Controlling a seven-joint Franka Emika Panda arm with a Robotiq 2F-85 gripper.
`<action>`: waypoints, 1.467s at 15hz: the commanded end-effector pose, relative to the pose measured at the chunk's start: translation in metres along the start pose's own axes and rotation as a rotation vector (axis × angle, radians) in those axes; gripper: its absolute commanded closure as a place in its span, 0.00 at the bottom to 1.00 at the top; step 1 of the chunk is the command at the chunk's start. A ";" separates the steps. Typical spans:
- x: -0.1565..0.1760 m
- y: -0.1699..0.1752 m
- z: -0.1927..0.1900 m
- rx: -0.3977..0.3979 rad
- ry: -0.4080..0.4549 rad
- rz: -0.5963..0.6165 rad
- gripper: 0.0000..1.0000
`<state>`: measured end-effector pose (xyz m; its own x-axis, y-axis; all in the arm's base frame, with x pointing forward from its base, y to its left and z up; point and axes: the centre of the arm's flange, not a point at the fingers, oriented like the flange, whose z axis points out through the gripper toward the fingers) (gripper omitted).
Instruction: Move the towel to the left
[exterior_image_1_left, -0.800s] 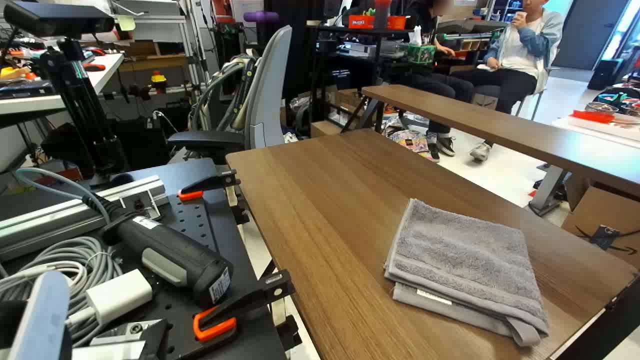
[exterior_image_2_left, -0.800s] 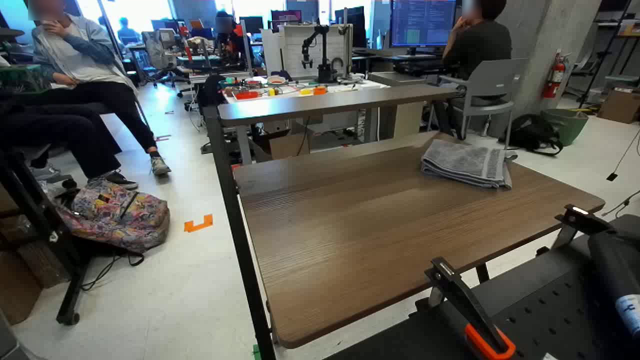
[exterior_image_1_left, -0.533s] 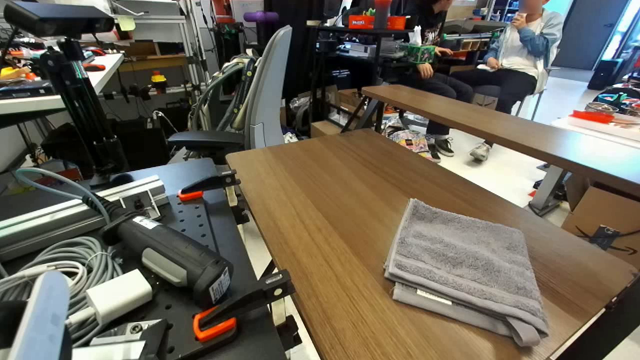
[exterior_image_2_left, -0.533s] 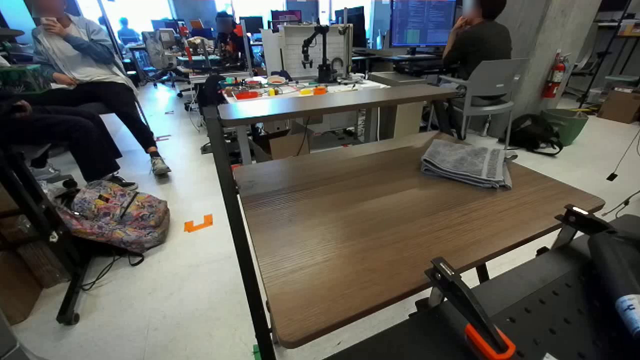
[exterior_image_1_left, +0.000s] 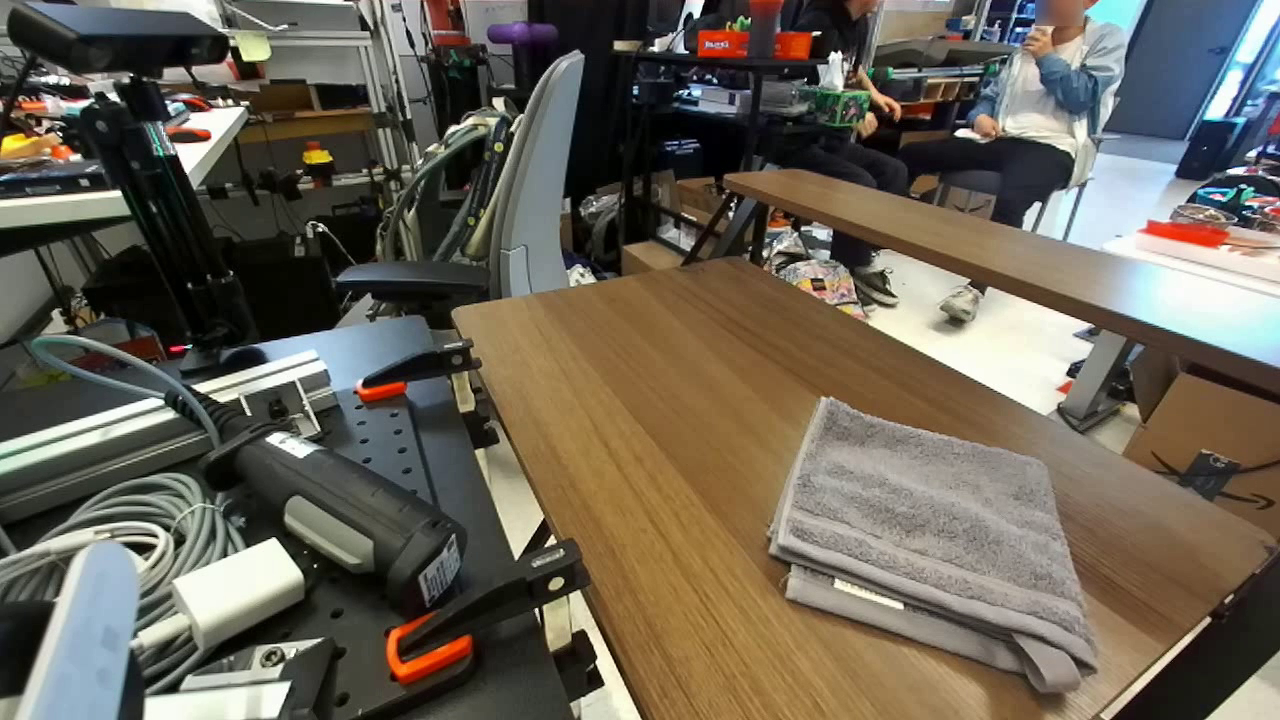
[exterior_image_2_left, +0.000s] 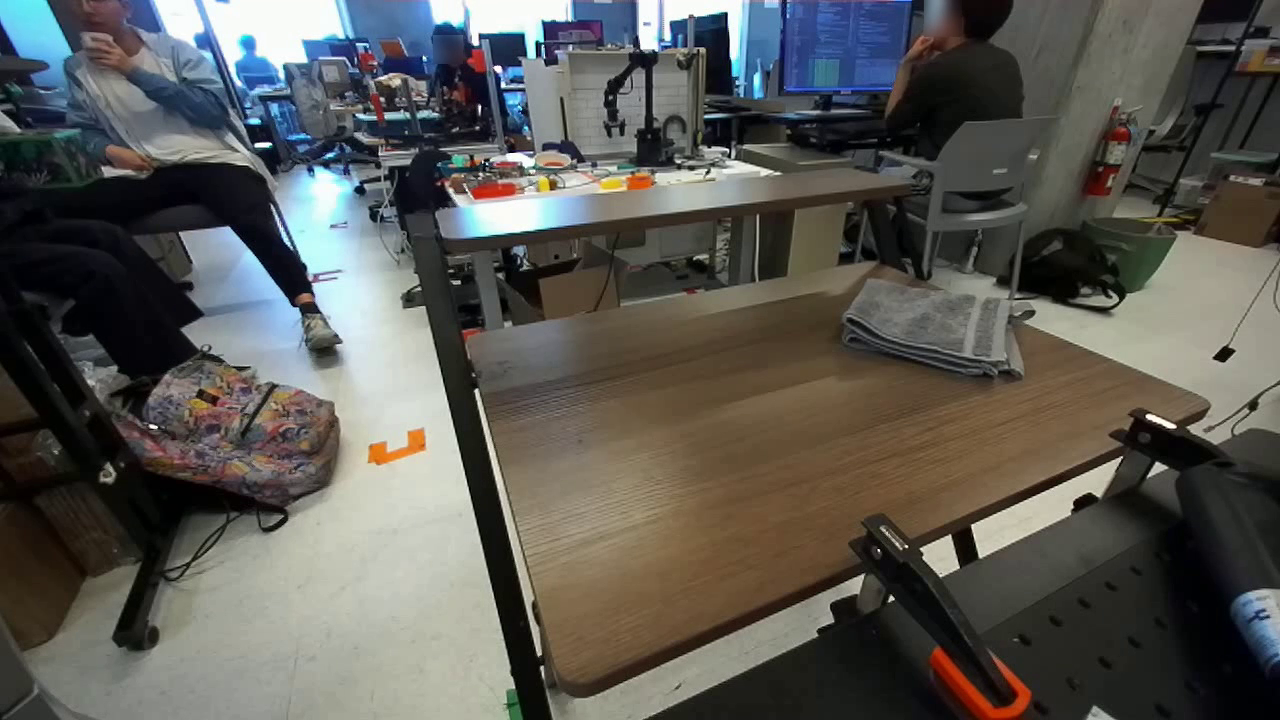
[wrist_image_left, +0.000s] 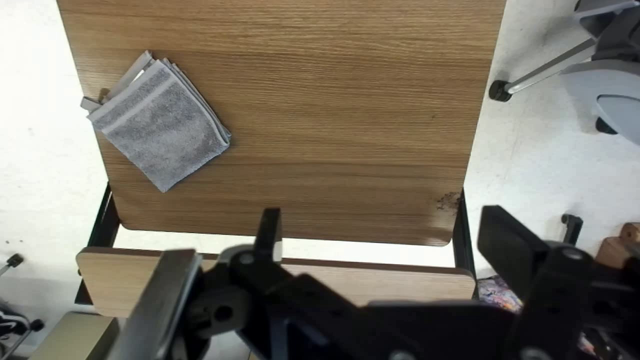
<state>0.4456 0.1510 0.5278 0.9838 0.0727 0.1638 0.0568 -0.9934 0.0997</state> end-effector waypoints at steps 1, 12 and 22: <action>0.031 0.015 0.034 -0.056 0.021 0.078 0.00; 0.072 0.128 0.197 -0.097 -0.192 0.280 0.00; 0.090 0.233 0.337 -0.161 -0.143 0.648 0.00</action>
<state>0.5840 -0.0921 0.2686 0.8861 -0.4610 0.0484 -0.4618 -0.8690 0.1778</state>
